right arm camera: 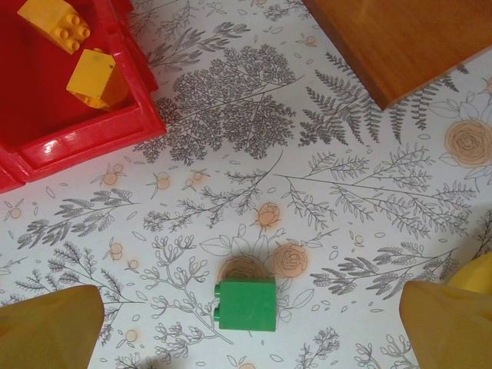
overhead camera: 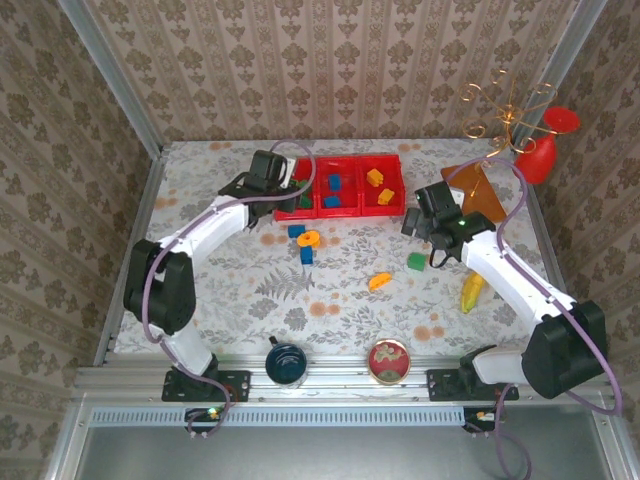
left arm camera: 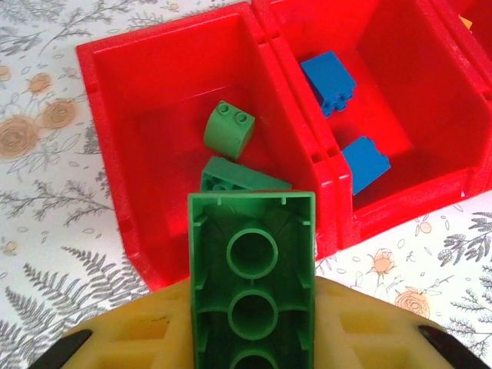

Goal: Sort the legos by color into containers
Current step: Place the lego in the container.

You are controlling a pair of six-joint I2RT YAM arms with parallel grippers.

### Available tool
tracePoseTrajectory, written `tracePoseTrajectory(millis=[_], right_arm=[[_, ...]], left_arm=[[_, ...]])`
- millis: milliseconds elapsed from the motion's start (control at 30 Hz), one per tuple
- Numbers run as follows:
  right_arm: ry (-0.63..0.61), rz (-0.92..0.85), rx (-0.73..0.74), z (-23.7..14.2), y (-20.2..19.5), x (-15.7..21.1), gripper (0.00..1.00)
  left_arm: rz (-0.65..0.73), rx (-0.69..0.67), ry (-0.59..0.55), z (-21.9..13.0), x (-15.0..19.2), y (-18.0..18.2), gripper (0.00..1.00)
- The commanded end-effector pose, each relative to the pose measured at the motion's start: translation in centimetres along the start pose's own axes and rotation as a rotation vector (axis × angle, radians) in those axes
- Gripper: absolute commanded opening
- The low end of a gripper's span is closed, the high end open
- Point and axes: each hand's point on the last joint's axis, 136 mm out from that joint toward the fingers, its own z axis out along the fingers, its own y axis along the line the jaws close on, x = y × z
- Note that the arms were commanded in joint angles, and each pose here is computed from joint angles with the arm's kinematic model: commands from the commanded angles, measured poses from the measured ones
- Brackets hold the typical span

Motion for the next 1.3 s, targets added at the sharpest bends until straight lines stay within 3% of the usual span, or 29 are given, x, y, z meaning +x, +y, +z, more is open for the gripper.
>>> tracePoseTrajectory(millis=[0,267,333,600,733,1000,1133,1267], right_arm=[[0.004,0.015,-0.021,-0.2,0.9,-0.5,1.0],[0.024,-0.01,-0.038,0.1,2.0,0.2,1.0],[0.032,-0.017,-0.041,0.3,2.3,0.5,1.0],[0.068,-0.089,-0.06,0.8,5.2,2.3,1.0],[0.08,-0.115,-0.071,1.0,6.6,3.1,1.0],[0.105,-0.163,-0.118,0.8,9.8,4.7,1.0],[0.125,-0.189,-0.159,0.4,11.8,5.9,1.0],[0.139,-0.217,-0.202,-0.2,13.9,7.1,1.0]], left_arm=[[0.026,0.022,-0.033,0.2,-1.9,-0.1,0.26],[-0.028,-0.02,-0.003,2.8,-2.0,1.0,0.28],[-0.053,-0.045,0.002,3.4,-2.1,2.5,0.31],[-0.063,-0.076,0.017,5.2,-2.1,3.1,0.37],[-0.071,-0.08,0.016,5.5,-2.3,3.2,0.45],[-0.104,-0.078,-0.033,4.1,-3.8,3.1,0.6],[-0.134,-0.079,-0.078,1.7,-4.4,3.1,0.67],[-0.168,-0.094,-0.135,-1.6,-4.4,3.4,0.81]])
